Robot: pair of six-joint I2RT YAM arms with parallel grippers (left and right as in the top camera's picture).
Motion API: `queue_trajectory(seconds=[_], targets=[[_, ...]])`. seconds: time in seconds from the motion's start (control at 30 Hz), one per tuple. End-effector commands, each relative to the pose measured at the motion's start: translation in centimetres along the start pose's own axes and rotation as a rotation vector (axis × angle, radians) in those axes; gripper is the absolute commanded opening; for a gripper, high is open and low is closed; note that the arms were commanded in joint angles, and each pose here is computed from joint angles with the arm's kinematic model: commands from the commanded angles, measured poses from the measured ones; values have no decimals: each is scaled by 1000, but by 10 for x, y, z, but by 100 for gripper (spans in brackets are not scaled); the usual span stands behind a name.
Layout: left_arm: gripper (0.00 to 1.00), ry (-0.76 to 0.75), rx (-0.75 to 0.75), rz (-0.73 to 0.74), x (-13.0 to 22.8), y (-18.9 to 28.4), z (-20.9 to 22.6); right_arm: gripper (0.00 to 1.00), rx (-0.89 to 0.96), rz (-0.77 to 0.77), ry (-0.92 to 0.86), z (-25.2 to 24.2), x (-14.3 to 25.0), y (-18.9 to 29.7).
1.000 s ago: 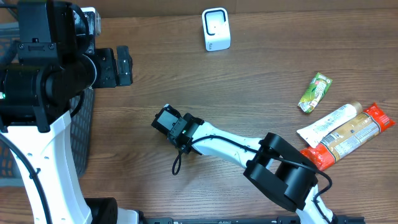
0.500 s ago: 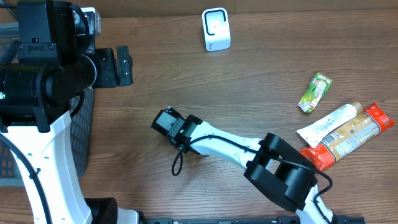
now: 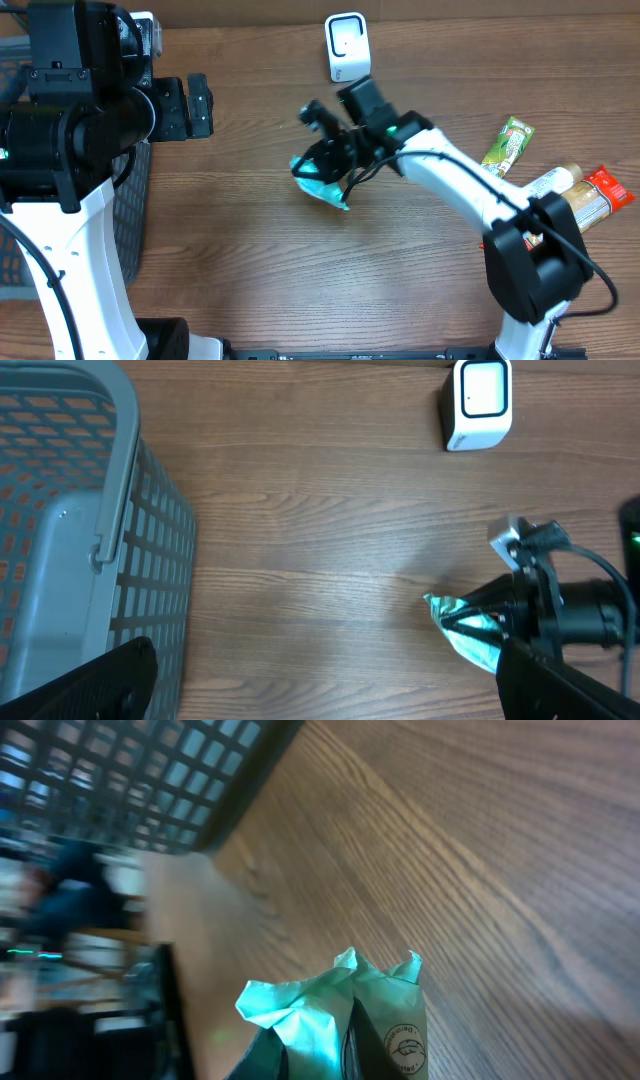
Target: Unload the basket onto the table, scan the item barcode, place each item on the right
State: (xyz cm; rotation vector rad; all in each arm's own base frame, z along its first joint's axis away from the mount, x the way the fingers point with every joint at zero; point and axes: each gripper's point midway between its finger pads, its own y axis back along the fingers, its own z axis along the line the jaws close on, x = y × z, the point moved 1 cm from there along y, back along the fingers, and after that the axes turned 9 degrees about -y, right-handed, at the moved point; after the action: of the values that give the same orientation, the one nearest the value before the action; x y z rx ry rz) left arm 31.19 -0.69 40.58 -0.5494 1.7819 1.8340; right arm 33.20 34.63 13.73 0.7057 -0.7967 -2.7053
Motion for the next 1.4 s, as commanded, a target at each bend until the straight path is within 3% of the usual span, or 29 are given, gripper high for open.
queue_trajectory(seconds=[0.0, 0.17, 0.5, 0.6, 0.7, 0.93, 1.13, 1.37], targets=[[100, -19, 8, -8, -1, 1, -1, 4, -217, 130, -143, -11, 35, -31], [100, -19, 8, -8, -1, 1, -1, 5, -105, 133, -195, -49, 42, -49], [100, -19, 8, -7, -1, 1, -1, 30, 292, 111, -292, -113, 53, -43], [100, -19, 8, -8, -1, 1, -1, 30, 351, 118, -302, -121, 57, -40], [100, -19, 8, -8, -1, 1, -1, 37, 374, 114, -306, -125, 57, -38], [100, -19, 8, -7, -1, 1, -1, 39, 488, 111, -344, -149, 62, -19], [99, -19, 8, -8, -1, 1, -1, 38, 452, 124, -366, -152, 64, -10], [99, -19, 8, -7, -1, 1, -1, 30, -1, 170, -295, -77, 52, -21]])
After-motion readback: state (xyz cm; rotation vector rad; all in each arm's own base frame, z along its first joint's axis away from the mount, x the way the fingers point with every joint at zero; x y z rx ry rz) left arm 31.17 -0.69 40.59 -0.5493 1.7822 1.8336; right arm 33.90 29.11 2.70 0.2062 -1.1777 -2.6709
